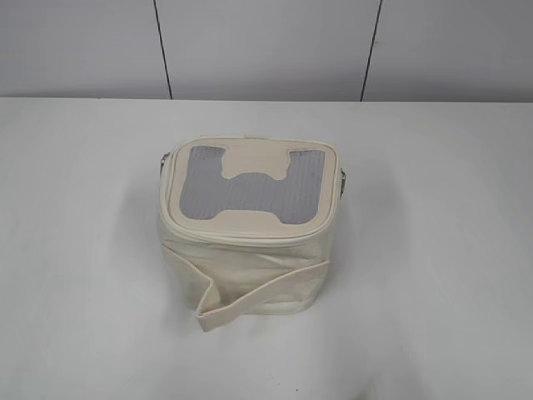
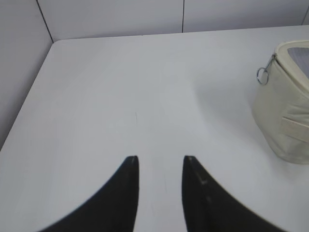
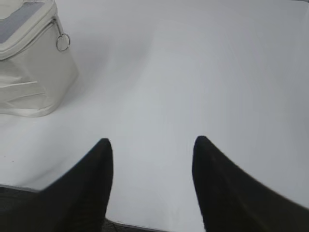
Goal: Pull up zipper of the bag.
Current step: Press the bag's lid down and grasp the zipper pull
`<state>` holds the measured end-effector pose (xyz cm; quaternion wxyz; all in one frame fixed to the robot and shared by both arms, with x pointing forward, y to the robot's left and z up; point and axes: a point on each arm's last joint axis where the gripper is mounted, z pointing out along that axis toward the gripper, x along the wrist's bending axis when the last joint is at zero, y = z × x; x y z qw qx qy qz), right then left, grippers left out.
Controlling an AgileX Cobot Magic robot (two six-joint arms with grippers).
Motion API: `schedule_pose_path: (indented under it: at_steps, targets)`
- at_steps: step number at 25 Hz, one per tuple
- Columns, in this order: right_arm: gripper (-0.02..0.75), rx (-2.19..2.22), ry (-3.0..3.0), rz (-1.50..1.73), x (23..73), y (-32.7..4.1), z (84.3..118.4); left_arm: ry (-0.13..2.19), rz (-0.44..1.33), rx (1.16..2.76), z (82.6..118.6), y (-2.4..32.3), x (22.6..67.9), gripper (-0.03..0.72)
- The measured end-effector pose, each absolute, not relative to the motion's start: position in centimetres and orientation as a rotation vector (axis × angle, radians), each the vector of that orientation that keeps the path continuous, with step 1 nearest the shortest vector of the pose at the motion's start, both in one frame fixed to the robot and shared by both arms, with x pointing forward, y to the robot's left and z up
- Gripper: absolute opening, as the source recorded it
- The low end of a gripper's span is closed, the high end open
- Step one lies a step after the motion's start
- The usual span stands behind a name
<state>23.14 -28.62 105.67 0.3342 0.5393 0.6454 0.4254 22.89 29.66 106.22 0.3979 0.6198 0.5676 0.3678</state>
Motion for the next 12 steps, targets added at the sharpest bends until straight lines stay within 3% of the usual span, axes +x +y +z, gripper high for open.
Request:
schedule_pose_path:
  at_steps: [7,12]
  targets:
    - [0.416,1.390,1.716,1.327,23.2,-27.2,106.4,1.437,0.931,1.570,106.2,29.7,22.9,0.238]
    - [0.369,1.288,1.892,1.467,27.1,-25.3,107.9,1.437,0.931,1.570,106.2,29.7,22.9,0.238]
